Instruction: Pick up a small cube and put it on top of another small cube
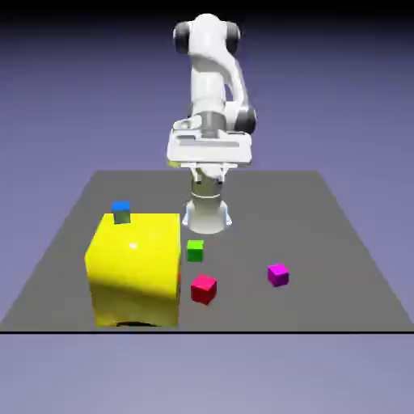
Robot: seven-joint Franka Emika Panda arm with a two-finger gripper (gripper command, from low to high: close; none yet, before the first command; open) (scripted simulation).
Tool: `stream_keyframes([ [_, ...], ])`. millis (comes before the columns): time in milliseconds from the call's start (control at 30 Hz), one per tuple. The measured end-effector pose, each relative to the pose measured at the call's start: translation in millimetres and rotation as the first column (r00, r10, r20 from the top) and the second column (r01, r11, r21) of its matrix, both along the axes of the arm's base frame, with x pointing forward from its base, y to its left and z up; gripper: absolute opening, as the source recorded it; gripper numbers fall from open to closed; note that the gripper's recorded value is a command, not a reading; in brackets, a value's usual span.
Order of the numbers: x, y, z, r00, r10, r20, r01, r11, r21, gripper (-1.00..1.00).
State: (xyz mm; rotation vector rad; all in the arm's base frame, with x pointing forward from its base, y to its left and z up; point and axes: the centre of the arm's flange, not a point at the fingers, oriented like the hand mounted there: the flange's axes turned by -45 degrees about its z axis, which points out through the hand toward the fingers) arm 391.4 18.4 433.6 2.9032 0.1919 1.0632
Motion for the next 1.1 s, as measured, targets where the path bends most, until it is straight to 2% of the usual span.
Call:
stream_keyframes([
  [100,-4.1,29.1,-61.7,0.965,0.110,-0.238,-0.144,0.981,-0.131,0.00],
  [200,-19.9,50.4,-120.7,0.867,0.175,-0.466,-0.309,0.924,-0.227,0.00],
  [333,-54.5,67.3,-189.5,0.669,0.190,-0.719,-0.536,0.793,-0.290,0.00],
  [467,-96.8,73.0,-243.0,0.442,0.129,-0.888,-0.743,0.607,-0.281,0.00],
  [600,-139.4,73.6,-280.8,0.239,0.019,-0.971,-0.903,0.372,-0.215,0.00],
  [733,-174.6,68.5,-305.2,0.103,-0.115,-0.988,-0.986,0.121,-0.117,0.00],
  [1000,-176.5,33.0,-346.8,0.097,-0.124,-0.987,-0.988,0.104,-0.110,0.00],
  [1033,-177.9,26.6,-354.0,0.097,-0.124,-0.988,-0.988,0.104,-0.110,-1.00],
  [1100,-178.0,26.6,-354.0,0.096,-0.124,-0.988,-0.988,0.105,-0.109,-1.00],
])
